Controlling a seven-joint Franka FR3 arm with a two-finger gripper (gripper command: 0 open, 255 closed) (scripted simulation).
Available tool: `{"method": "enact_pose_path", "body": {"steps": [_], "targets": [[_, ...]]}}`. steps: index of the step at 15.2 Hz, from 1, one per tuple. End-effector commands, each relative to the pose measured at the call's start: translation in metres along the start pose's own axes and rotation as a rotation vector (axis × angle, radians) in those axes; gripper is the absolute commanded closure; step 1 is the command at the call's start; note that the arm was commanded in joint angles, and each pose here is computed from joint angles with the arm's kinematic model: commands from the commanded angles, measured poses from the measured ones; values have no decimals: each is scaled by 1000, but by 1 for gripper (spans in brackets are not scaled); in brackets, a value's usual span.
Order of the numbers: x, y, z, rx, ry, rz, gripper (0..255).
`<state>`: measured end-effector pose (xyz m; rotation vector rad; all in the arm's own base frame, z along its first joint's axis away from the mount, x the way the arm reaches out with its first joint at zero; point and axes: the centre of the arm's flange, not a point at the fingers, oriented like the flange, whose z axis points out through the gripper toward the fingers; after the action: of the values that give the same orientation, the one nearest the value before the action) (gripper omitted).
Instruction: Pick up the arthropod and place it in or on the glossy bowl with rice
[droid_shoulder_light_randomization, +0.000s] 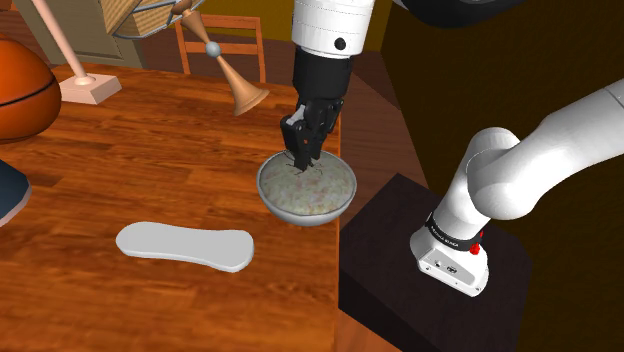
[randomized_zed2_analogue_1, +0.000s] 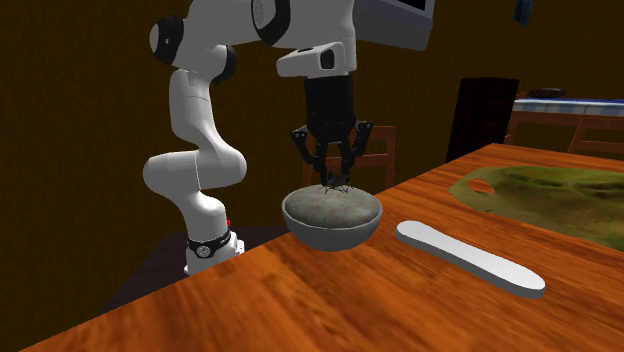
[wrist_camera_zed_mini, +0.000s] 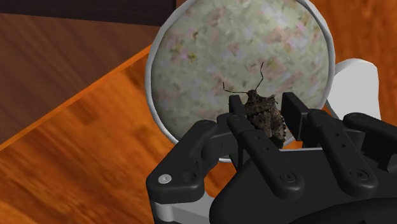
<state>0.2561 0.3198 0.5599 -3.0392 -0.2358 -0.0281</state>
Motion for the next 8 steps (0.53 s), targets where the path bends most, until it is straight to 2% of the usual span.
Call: {"method": "enact_pose_path", "body": {"steps": [1,2,3,8], "targets": [[0,0,0,0,0,0,255],[0,0,0,0,0,0,255],[0,0,0,0,0,0,0],[0,0,0,0,0,0,0]]}}
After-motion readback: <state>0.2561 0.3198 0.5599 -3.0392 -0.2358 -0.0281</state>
